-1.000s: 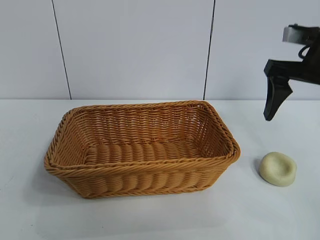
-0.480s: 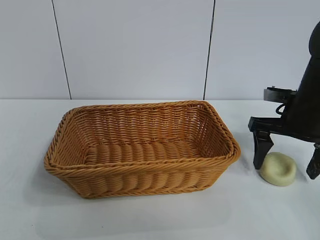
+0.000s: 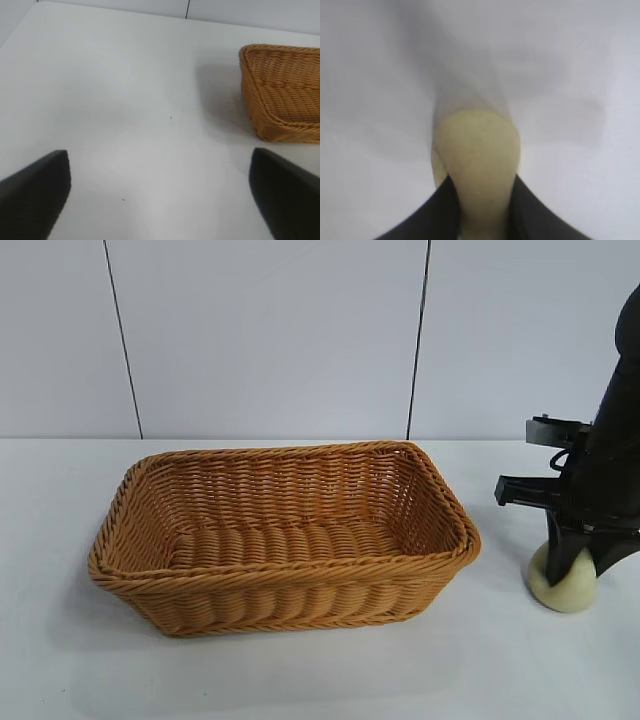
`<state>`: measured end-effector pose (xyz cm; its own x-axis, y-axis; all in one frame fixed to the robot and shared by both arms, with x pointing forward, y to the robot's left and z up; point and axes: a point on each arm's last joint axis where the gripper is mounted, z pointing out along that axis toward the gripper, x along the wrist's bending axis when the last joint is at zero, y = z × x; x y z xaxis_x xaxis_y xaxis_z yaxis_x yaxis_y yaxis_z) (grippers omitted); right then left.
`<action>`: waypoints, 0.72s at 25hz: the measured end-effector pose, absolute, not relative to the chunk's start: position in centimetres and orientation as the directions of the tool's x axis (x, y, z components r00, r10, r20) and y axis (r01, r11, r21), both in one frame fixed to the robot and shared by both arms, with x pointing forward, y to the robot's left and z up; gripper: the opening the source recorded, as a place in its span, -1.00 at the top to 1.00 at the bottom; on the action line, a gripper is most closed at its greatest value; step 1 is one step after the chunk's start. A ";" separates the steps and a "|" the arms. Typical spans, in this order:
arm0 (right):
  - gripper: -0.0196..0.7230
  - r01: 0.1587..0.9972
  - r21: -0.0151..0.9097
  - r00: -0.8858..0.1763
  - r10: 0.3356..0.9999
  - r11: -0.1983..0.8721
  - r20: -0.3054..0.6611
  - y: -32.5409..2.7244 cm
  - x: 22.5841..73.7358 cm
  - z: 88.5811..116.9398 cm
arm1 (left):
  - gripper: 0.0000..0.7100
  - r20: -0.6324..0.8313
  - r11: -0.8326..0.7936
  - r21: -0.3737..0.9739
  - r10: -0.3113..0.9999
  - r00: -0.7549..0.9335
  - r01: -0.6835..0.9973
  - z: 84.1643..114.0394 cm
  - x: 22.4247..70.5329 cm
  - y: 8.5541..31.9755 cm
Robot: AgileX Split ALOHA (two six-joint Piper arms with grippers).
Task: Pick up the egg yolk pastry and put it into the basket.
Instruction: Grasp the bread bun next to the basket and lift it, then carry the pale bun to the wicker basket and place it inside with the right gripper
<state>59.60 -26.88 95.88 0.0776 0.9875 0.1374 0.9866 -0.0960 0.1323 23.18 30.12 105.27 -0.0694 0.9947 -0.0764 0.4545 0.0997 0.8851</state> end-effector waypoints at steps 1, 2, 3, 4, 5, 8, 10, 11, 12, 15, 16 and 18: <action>0.63 0.982 0.164 0.070 0.987 -0.094 0.143 -26.8 59.9 97.4 | -0.96 -0.076 0.100 0.885 0.995 -0.069 0.455 105.3 23.2 30.1; 0.63 0.977 0.194 0.063 0.987 -0.091 0.148 -26.8 60.2 98.9 | -0.96 -0.076 0.100 0.885 0.995 -0.069 0.455 105.3 23.2 30.1; 0.63 0.975 0.206 0.057 0.987 -0.088 0.151 -26.8 60.4 100.0 | -0.96 -0.076 0.100 0.885 0.995 -0.069 0.455 105.3 23.2 30.1; 0.63 0.972 0.218 0.051 0.987 -0.084 0.154 -26.7 60.6 101.1 | -0.96 -0.076 0.100 0.885 0.995 -0.069 0.455 105.3 23.2 30.1; 0.63 0.971 0.225 0.046 0.987 -0.081 0.156 -26.7 60.9 102.0 | -0.96 -0.076 0.100 0.885 0.995 -0.069 0.455 105.3 23.2 30.1; 0.63 0.965 0.252 0.032 0.986 -0.072 0.161 -26.6 61.4 104.0 | -0.96 -0.076 0.100 0.885 0.995 -0.069 0.455 105.3 23.2 30.1; 0.63 0.962 0.268 0.018 0.987 -0.061 0.162 -26.2 61.6 104.9 | -0.96 -0.076 0.100 0.885 0.995 -0.069 0.455 105.3 23.2 30.1; 0.63 0.960 0.277 0.006 0.987 -0.051 0.161 -25.9 61.7 105.3 | -0.96 -0.076 0.100 0.885 0.995 -0.069 0.455 105.3 23.2 30.1; 0.64 0.959 0.281 -0.010 0.987 -0.036 0.161 -25.3 61.7 105.5 | -0.96 -0.076 0.100 0.885 0.995 -0.069 0.455 105.3 23.2 30.1; 0.64 0.959 0.283 -0.067 0.984 0.018 0.164 -22.8 61.3 105.7 | -0.96 -0.076 0.100 0.885 0.995 -0.069 0.455 105.3 23.2 30.1; 0.64 0.959 0.283 -0.085 0.982 0.035 0.167 -21.8 61.1 105.7 | -0.96 -0.076 0.100 0.885 0.995 -0.069 0.455 105.3 23.2 30.1; 0.64 0.953 0.295 -0.122 0.977 0.067 0.173 -19.7 60.8 105.8 | -0.96 -0.076 0.100 0.885 0.995 -0.069 0.455 105.3 23.2 30.1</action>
<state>60.76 -19.73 105.79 -0.1221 0.9773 0.1733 0.9532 0.0667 0.2949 23.18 30.12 105.27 -0.0694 0.9947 -0.0764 0.4545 0.0997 0.8851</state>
